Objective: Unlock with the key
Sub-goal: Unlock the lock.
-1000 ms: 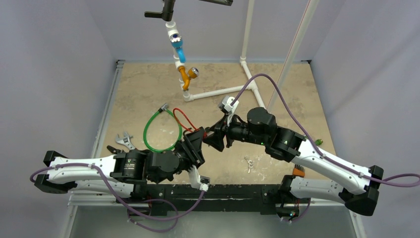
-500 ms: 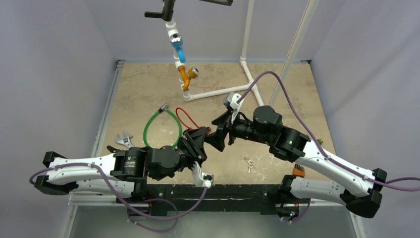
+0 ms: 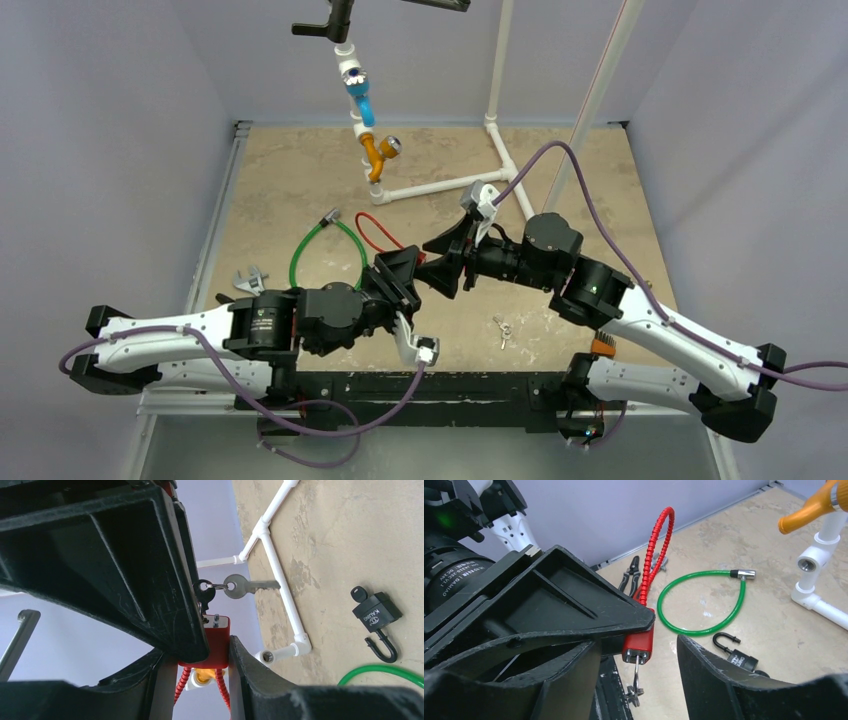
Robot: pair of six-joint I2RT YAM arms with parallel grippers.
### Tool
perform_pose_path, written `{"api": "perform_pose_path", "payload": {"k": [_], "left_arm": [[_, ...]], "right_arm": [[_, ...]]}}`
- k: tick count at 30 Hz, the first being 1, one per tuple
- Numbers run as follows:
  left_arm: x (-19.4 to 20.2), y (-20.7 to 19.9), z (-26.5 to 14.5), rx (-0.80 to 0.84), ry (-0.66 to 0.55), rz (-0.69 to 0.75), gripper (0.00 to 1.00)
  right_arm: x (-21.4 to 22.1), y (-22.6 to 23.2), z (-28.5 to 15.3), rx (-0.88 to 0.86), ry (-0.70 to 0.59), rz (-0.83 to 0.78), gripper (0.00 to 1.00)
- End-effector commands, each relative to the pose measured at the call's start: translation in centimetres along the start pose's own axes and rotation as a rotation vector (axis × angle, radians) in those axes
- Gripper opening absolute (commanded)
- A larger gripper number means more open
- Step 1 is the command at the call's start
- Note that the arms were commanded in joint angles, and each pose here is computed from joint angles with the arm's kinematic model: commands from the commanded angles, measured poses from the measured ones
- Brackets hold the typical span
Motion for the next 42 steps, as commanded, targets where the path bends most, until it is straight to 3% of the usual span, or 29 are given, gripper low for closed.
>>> {"api": "perform_pose_path", "payload": {"k": [1, 4, 11, 15, 21, 24, 28, 34, 42], "left_arm": [[-1.7, 2.2, 0.2, -0.05, -0.069, -0.094, 0.0], [-2.1, 3.1, 0.0, -0.072, -0.081, -0.134, 0.0], [-2.9, 4.8, -0.3, -0.11, -0.113, -0.211, 0.0], [-3.3, 5.2, -0.3, -0.112, -0.132, -0.256, 0.03], [-2.6, 6.9, -1.0, -0.132, -0.117, -0.385, 0.79], [-1.8, 7.1, -1.8, -0.12, -0.117, -0.487, 0.94], [-1.3, 5.8, -3.1, -0.001, -0.135, -0.558, 1.0], [-0.4, 3.0, -3.5, 0.249, -0.12, -0.666, 1.0], [0.1, 3.2, -1.4, 0.2, -0.181, -0.435, 1.0]], "right_arm": [[-5.4, 1.0, 0.5, -0.053, -0.213, -0.018, 0.55], [-5.8, 0.7, 0.8, -0.036, -0.232, -0.019, 0.42], [-6.1, 0.2, 0.8, 0.011, -0.239, -0.005, 0.0], [-6.3, 0.2, 0.4, 0.019, -0.244, -0.001, 0.0], [-6.1, 0.0, -1.1, 0.058, -0.231, -0.004, 0.0], [-5.9, -0.1, -1.9, 0.077, -0.216, -0.005, 0.0], [-5.7, 0.0, -2.6, 0.081, -0.196, -0.003, 0.0], [-5.2, 0.9, -2.9, 0.008, -0.149, -0.02, 0.0], [-5.4, 2.0, -2.8, -0.085, -0.06, -0.045, 0.0]]}}
Point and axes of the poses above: each gripper's point midway between its finger pads, its own z axis out along the fingers, its own y axis along the line the jaws close on, x = y × z, the point moved 5 cm from there along -z, back along the fingers, and after that the axes turned 11 degrees about -z, right-handed, at the moved point
